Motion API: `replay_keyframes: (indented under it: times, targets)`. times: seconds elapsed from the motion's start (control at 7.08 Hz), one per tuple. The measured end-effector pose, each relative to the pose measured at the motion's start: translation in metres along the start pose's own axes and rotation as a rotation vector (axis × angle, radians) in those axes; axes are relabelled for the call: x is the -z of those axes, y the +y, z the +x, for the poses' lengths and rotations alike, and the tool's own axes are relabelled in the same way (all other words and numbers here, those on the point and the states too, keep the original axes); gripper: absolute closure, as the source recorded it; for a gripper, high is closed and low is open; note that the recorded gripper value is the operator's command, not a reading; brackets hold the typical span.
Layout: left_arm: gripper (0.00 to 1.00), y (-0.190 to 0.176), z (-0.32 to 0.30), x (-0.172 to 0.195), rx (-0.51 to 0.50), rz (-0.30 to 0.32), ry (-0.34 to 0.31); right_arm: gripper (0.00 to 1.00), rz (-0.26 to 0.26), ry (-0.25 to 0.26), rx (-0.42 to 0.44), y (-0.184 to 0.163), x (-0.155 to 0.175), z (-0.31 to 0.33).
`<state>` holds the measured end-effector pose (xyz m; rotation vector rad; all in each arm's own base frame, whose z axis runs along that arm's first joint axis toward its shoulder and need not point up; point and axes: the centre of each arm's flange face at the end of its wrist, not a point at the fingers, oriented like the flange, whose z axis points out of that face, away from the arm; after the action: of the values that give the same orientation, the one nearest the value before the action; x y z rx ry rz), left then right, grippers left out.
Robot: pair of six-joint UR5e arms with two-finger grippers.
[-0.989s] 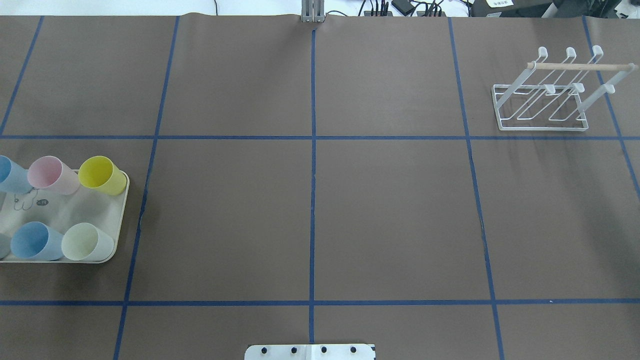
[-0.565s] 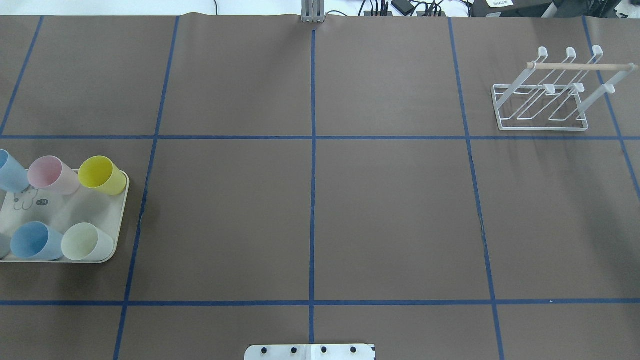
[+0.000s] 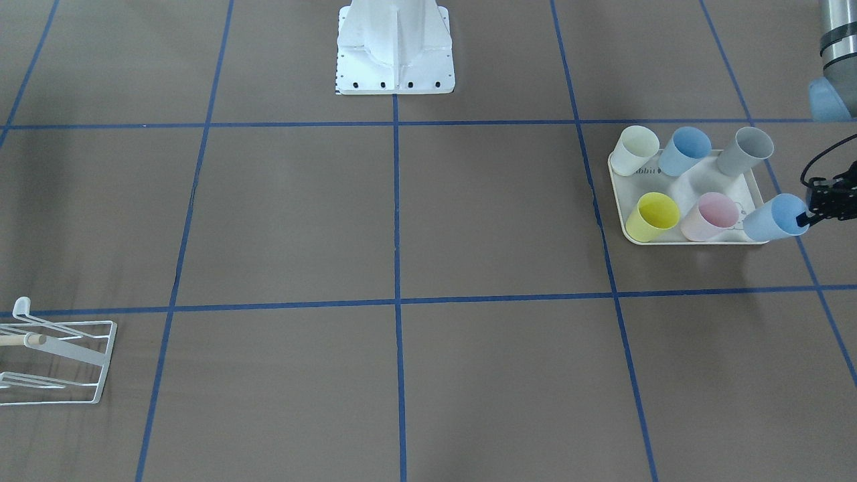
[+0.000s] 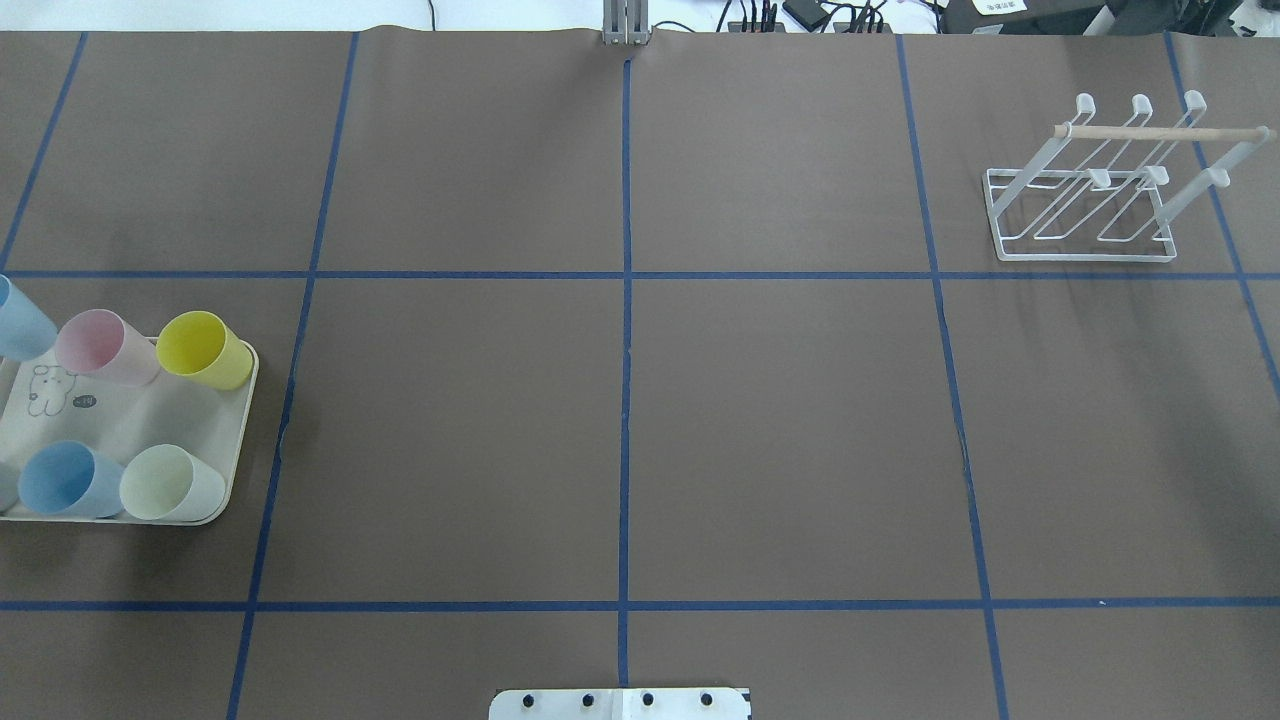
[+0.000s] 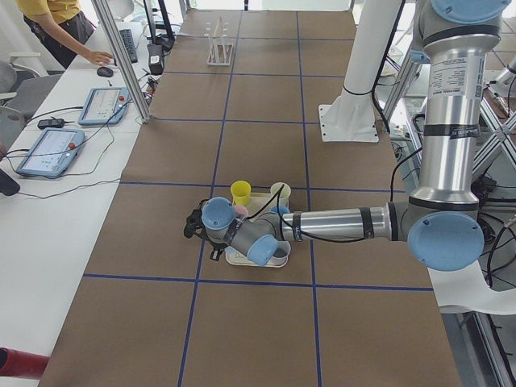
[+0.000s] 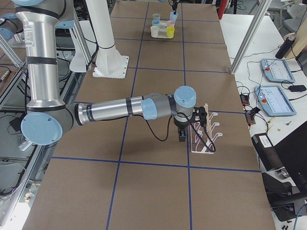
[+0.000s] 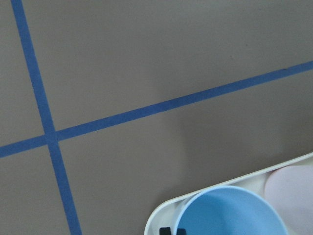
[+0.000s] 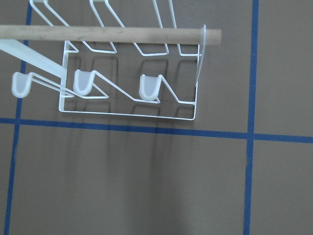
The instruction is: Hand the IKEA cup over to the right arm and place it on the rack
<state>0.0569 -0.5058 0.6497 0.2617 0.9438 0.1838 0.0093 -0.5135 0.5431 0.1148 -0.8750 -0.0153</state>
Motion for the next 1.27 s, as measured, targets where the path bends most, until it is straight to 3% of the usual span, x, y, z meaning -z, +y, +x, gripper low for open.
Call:
replay_keyframes:
  times: [0.42,0.71,0.99,1.27]
  targets:
    - [1.00,-0.010,-0.009,0.069,0.050,0.117,-0.033,0.00,0.060,-0.031,-0.008,-0.011,0.028,-0.071]
    - [1.00,-0.027,0.009,0.101,0.150,0.188,-0.019,0.00,0.086,-0.083,-0.058,-0.023,0.032,-0.144]
    - [1.00,-0.057,0.061,0.138,0.321,0.273,0.049,0.00,0.118,-0.152,-0.100,-0.023,0.008,-0.213]
    - [1.00,-0.071,0.123,0.145,0.422,0.301,0.192,0.00,0.133,-0.245,-0.206,-0.023,-0.013,-0.308]
